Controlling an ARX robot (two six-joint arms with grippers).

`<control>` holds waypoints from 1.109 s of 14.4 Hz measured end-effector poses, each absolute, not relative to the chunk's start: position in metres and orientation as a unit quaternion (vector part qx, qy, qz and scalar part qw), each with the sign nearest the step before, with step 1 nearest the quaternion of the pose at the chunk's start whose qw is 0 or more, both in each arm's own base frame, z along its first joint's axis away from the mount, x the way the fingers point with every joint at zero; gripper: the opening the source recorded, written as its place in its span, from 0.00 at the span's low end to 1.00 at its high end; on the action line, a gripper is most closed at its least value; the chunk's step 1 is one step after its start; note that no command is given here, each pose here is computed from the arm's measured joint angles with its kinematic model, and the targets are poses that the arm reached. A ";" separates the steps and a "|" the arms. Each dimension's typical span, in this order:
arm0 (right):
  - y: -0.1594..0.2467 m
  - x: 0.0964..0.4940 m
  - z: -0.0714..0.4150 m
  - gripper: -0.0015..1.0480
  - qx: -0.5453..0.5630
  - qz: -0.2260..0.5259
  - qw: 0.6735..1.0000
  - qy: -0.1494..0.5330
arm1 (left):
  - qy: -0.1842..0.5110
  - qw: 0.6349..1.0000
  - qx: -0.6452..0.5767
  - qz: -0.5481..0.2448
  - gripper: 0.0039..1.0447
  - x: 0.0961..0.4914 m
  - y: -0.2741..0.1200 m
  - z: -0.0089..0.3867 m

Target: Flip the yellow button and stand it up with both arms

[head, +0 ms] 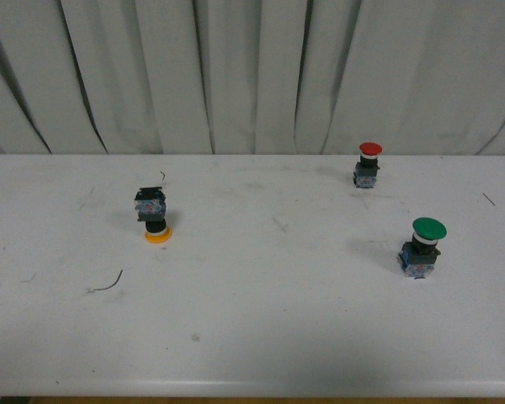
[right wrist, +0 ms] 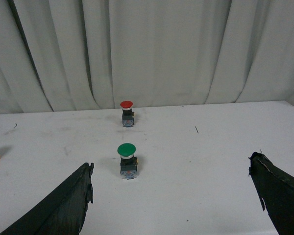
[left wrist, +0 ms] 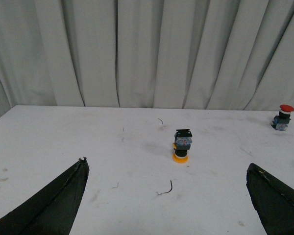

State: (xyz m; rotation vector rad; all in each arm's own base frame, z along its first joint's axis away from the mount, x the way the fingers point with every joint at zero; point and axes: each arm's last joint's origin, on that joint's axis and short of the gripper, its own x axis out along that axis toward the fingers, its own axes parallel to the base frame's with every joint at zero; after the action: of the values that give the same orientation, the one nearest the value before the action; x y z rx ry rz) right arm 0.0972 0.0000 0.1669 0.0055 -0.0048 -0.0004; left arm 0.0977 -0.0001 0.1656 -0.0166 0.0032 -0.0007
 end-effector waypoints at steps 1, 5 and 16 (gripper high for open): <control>0.000 0.097 0.167 0.94 0.003 0.000 1.000 -0.002 | 0.001 1.000 -0.008 0.000 0.94 0.098 0.000 0.166; 0.000 0.097 0.167 0.94 0.003 0.000 1.000 -0.002 | 0.002 1.000 -0.008 0.000 0.94 0.098 0.000 0.166; 0.000 0.097 0.167 0.94 0.003 0.000 1.000 -0.002 | 0.002 1.000 -0.008 0.000 0.94 0.098 0.000 0.166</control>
State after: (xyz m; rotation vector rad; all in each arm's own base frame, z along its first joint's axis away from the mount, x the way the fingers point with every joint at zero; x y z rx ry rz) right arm 0.0972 0.0000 0.1669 0.0055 -0.0048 0.0000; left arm 0.0977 -0.0001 0.1656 -0.0166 0.0032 -0.0007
